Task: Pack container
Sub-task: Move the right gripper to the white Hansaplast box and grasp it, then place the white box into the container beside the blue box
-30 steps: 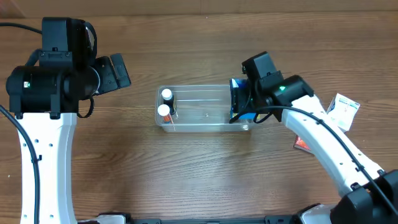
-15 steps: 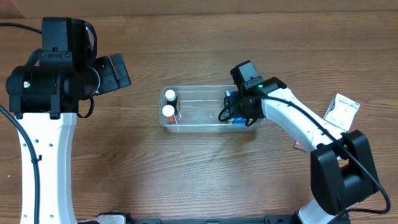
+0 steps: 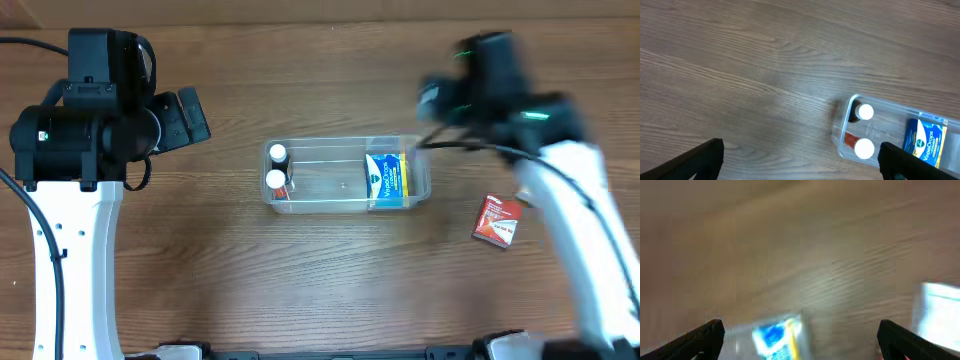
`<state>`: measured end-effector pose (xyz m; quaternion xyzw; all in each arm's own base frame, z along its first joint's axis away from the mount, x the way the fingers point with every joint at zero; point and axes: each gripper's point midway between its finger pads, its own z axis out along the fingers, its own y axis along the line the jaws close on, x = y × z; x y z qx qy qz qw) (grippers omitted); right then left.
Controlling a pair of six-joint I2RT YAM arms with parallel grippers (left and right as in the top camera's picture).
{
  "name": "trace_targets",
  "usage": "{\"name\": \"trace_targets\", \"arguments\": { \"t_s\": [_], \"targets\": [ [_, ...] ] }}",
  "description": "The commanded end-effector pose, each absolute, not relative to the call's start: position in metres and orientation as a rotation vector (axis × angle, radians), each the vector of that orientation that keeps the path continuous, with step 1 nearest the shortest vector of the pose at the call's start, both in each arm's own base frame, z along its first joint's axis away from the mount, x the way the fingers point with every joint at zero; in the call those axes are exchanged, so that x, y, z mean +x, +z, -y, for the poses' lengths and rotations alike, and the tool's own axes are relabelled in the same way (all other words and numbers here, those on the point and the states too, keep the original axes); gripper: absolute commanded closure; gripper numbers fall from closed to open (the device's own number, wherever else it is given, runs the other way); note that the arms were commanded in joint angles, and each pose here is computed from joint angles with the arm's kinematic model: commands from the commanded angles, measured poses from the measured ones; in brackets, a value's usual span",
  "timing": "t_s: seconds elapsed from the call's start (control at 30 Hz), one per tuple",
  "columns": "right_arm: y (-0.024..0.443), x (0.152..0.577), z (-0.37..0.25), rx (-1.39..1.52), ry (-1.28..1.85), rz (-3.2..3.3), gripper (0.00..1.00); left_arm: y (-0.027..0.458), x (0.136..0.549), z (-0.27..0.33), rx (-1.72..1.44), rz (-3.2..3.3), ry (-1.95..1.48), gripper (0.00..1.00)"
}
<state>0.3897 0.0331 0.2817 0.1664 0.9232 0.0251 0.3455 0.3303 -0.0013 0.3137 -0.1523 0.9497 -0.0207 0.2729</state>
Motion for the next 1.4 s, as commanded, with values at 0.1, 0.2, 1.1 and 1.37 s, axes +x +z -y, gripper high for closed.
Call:
{"name": "trace_targets", "arguments": {
  "t_s": [0.1,0.2,1.1,1.37],
  "targets": [
    [0.216,0.377,0.128,0.952,-0.095,-2.466,0.0,0.316,0.335,0.002,-0.385,-2.544,-0.061,0.0],
    [0.14,0.37,0.175,1.153,-0.147,-2.607,0.0,0.315,0.334,0.002,-0.385,-2.549,-0.06,0.0],
    [0.006,0.345,0.175,1.243,-0.028,-2.883,0.12,0.314,0.332,0.001,-0.387,-2.559,-0.057,0.0],
    [0.046,0.366,0.152,1.176,0.129,-2.847,0.23,0.314,0.332,0.001,-0.387,-2.56,-0.057,0.0]
  ]
}}
